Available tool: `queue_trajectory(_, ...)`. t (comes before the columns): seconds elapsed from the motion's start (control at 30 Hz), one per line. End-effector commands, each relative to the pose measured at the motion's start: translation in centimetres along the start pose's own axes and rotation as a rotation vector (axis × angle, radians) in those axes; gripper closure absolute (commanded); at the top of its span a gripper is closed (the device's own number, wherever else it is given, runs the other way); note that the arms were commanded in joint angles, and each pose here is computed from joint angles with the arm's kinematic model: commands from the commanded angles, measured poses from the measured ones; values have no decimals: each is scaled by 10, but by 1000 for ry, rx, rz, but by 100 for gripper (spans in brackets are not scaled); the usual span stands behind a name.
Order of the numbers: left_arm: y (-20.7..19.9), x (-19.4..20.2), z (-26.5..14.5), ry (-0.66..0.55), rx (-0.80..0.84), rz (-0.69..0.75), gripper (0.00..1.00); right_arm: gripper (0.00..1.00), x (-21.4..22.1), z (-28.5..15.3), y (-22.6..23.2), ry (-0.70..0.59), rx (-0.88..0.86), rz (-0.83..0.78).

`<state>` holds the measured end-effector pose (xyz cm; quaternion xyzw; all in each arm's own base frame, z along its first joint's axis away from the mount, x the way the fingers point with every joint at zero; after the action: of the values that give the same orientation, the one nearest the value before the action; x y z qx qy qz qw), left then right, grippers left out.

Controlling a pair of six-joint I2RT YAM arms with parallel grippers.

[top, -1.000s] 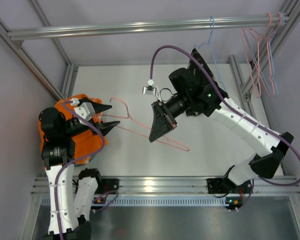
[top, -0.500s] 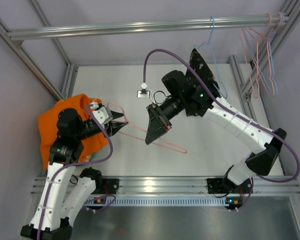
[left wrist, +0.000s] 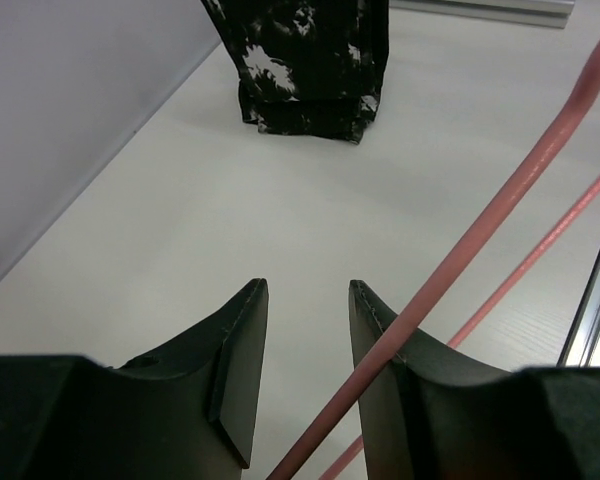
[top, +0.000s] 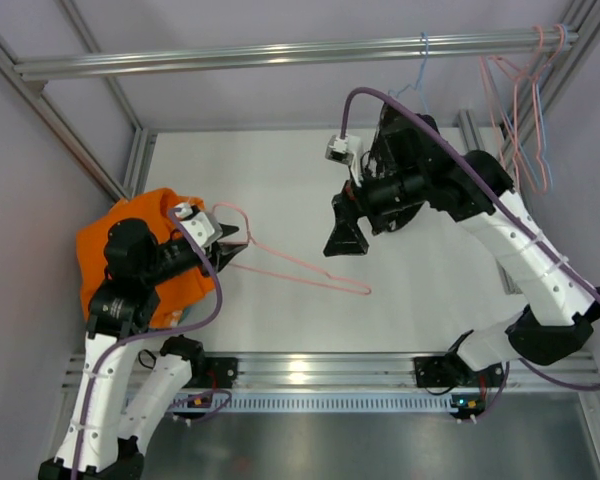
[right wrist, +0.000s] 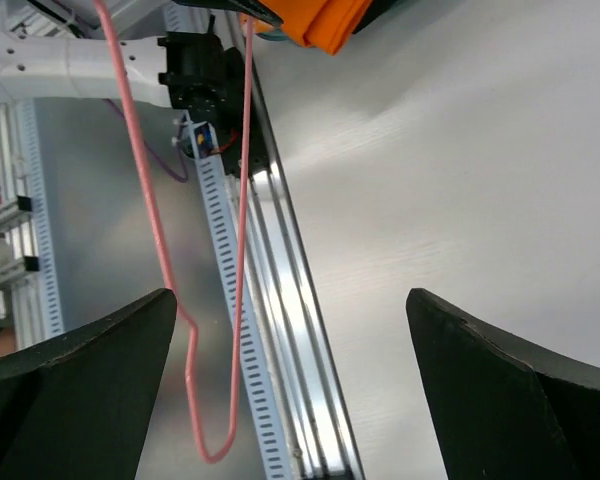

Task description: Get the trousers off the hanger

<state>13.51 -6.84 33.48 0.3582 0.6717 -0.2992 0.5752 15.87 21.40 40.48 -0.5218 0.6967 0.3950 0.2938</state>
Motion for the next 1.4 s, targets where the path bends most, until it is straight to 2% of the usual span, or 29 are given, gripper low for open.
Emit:
queue_trajectory(0.0, -1, -7, -4, 21, -13, 13, 100, 1, 7, -38, 13, 68, 127, -170)
queue_trajectory(0.27, 4, -7, 0, 43, -43, -76, 100, 1, 14, -47, 33, 133, -13, -212)
queue_trajectory(0.37, 6, -8, 0, 48, -77, -92, 100, 1, 19, -35, 39, 176, -29, -204)
queue_trajectory(0.5, 7, -11, 1, 45, -87, -110, 100, 5, 23, -10, 44, 258, -19, -227)
queue_trajectory(0.63, 7, -13, 0, 42, -91, -106, 100, 11, 19, 2, 39, 281, -23, -218)
queue_trajectory(0.67, 7, -13, 0, 40, -86, -99, 100, 16, 18, 8, 37, 289, -33, -211)
queue_trajectory(0.83, 7, -14, 0, 38, -82, -91, 100, 27, 12, 21, 34, 294, -52, -202)
queue_trajectory(0.9, 6, -14, 0, 37, -80, -92, 100, 40, 13, 28, 32, 314, -46, -195)
queue_trajectory(0.97, 6, -15, -1, 34, -82, -88, 100, 60, 14, 31, 31, 325, -41, -197)
queue_trajectory(1.0, 6, -15, -1, 35, -87, -89, 100, 79, 14, 31, 30, 332, -26, -201)
queue_trajectory(1.07, 5, -15, -2, 32, -92, -85, 100, 98, 14, 29, 29, 331, -2, -208)
queue_trajectory(1.2, 5, -14, -4, 45, -93, -86, 100, 100, 18, 25, 28, 343, 36, -220)
queue_trajectory(1.3, 1, -21, -6, 28, -71, -84, 82, 100, 19, 20, 30, 335, 39, -236)
queue_trajectory(1.33, -1, -24, -6, 16, -48, -85, 70, 100, 18, 18, 31, 329, 37, -241)
queue_trajectory(1.37, -4, -27, -6, 10, -31, -104, 63, 100, 18, 16, 33, 321, 33, -247)
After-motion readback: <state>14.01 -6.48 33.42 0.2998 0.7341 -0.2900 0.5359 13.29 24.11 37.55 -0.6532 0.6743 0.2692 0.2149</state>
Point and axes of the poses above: each gripper's point midway between its finger pads, its own z axis out along the fingers, its own y axis along the line the jaws close on, x = y × z, the point moved 10 cm from there along -z, back along the fingers, and after that the axes turned 12 degrees about -z, right-handed, at the moved point
